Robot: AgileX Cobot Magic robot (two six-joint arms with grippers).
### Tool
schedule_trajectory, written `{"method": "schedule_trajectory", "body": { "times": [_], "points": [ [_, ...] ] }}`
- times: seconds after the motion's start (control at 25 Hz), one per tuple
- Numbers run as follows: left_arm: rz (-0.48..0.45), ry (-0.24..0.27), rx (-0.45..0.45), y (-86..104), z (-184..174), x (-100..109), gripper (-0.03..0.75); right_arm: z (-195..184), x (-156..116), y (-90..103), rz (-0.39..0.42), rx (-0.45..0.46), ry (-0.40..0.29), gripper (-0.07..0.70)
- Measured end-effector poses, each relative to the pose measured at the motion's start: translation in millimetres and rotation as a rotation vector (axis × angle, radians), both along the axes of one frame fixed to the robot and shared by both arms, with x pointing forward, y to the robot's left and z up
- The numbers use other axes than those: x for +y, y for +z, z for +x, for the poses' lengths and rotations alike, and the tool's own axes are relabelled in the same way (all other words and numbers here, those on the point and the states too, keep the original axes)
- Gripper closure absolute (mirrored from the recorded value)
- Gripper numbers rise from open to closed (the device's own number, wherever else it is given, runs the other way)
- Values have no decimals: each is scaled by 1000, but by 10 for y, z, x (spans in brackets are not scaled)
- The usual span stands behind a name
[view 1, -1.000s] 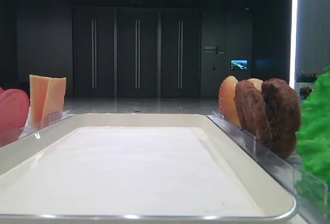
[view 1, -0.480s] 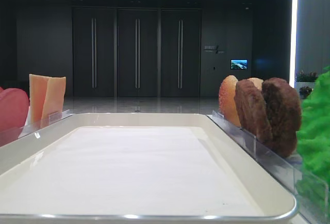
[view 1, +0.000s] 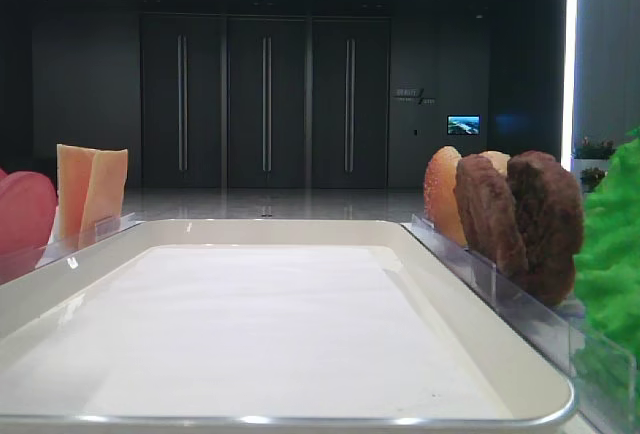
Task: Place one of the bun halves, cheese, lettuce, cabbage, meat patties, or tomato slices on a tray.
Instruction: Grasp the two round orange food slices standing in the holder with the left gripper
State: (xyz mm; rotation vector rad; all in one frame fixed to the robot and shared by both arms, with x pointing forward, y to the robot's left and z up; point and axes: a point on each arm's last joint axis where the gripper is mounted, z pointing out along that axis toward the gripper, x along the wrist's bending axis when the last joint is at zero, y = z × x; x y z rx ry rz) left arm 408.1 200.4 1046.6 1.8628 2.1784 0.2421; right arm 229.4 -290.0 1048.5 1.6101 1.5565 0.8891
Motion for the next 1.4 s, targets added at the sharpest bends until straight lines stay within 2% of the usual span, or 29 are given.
{"method": "schedule_trajectory", "body": {
  "times": [0.16,0.4,0.64,0.84,0.92,1.0,1.04,1.2,1.32,1.4],
  "points": [
    [18,24,23,-63,-23,-113,334,0,0,0,0,0,0,222],
    [24,24,42,-212,91,-218,334,0,0,0,0,0,0,222],
    [57,10,88,-454,228,-335,334,0,0,0,0,0,0,222],
    [118,-25,154,-656,291,-385,338,0,0,0,0,0,0,222],
    [130,-35,168,-699,303,-394,376,0,0,0,0,0,0,222],
    [138,-56,174,-717,307,-398,512,0,0,0,0,0,0,222],
    [149,-63,179,-718,305,-391,571,0,0,0,0,0,0,222],
    [139,-71,158,-638,313,-394,577,0,0,0,0,0,0,222],
    [100,-71,99,-384,377,-442,577,0,0,0,0,0,0,222],
    [38,-74,30,-147,462,-519,577,0,0,0,0,0,0,222]
  ]
}}
